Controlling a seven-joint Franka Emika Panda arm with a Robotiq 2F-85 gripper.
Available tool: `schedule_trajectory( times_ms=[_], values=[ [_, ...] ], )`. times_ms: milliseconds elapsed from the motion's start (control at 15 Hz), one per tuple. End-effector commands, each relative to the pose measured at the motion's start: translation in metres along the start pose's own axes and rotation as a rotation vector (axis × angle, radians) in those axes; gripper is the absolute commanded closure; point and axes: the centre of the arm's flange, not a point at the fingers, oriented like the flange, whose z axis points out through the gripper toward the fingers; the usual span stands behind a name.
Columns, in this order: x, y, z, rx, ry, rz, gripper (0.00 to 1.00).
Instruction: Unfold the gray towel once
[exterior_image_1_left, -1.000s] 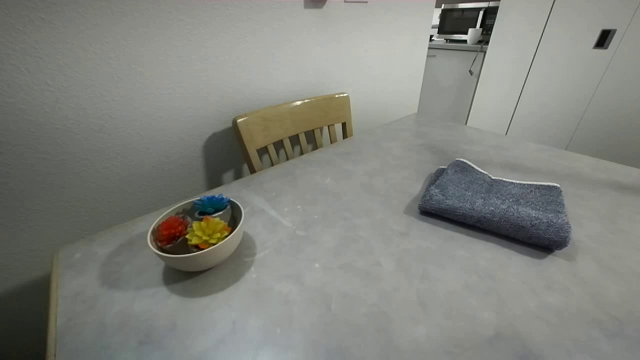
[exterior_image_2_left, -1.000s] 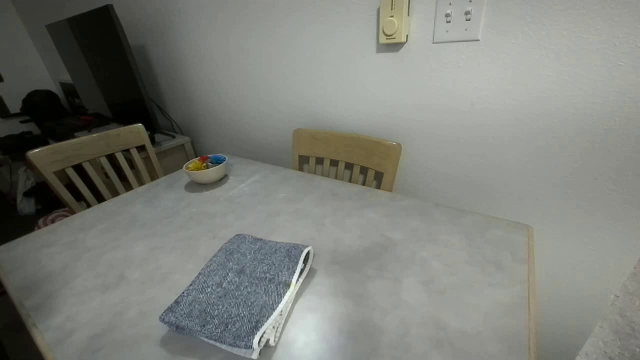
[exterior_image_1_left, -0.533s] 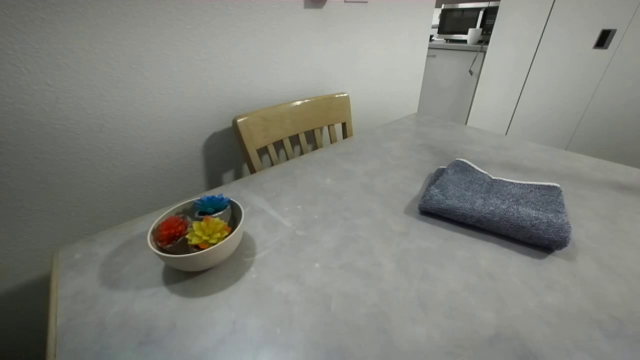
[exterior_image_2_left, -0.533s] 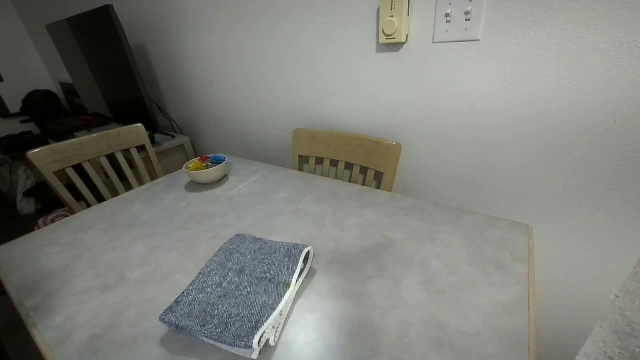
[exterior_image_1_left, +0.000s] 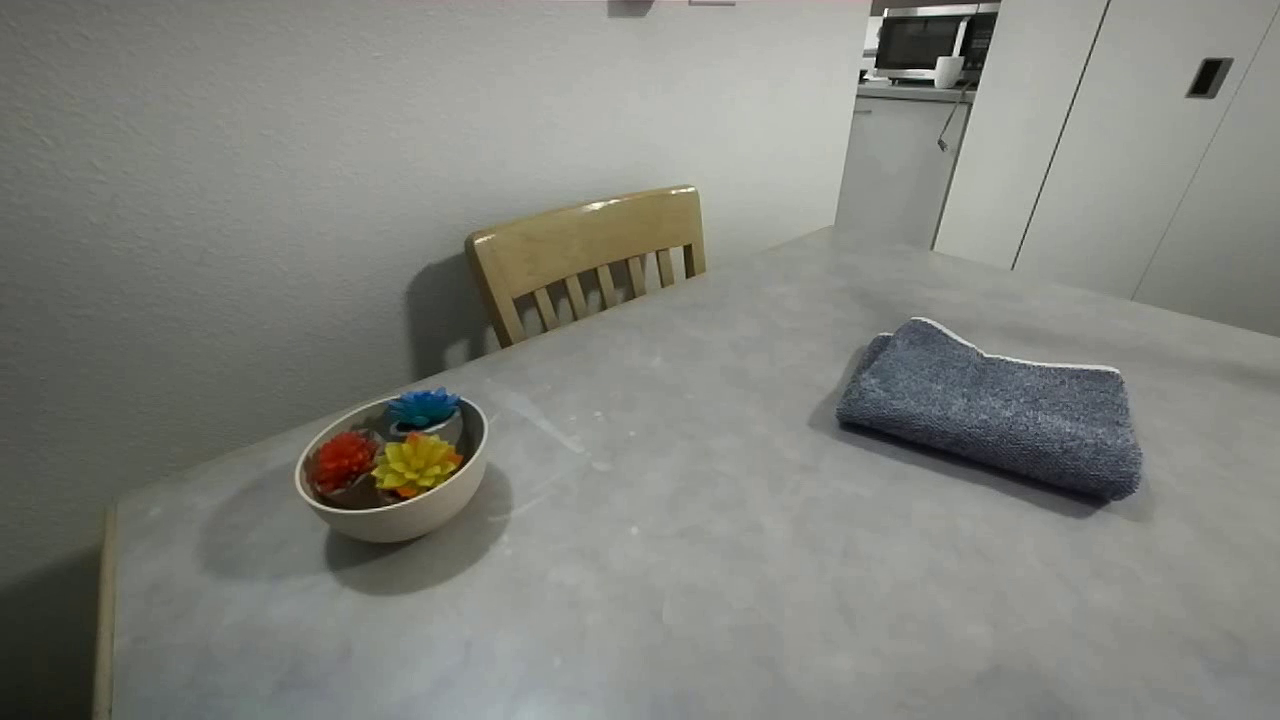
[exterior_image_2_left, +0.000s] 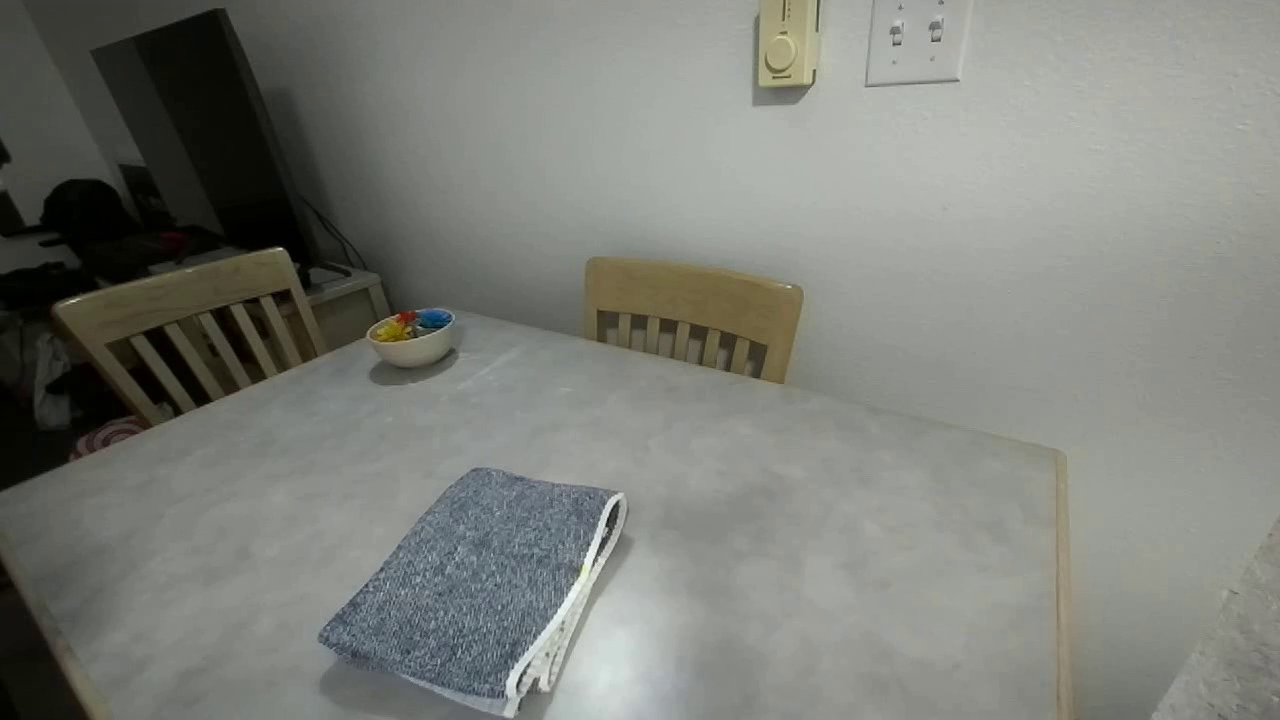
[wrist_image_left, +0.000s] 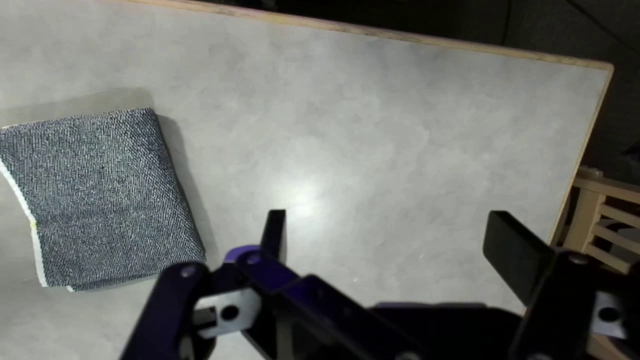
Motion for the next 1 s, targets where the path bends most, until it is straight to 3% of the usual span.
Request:
schedule_trajectory(
  times_ms=[0,200,533,867,933],
  values=[
    [0.02,0.007,0.008,-0.008,0.03,0.03,0.0],
    [0.039,0.014,0.019,-0.029,0.072,0.081,0.0],
    [0.062,0.045,0.034,-0.064,0.073,0.133,0.0],
    [0.063,0.096,0.012,-0.17,0.022,0.091,0.0],
    [0.056,0.08,0.024,-0.147,0.059,0.123,0.0]
  ],
)
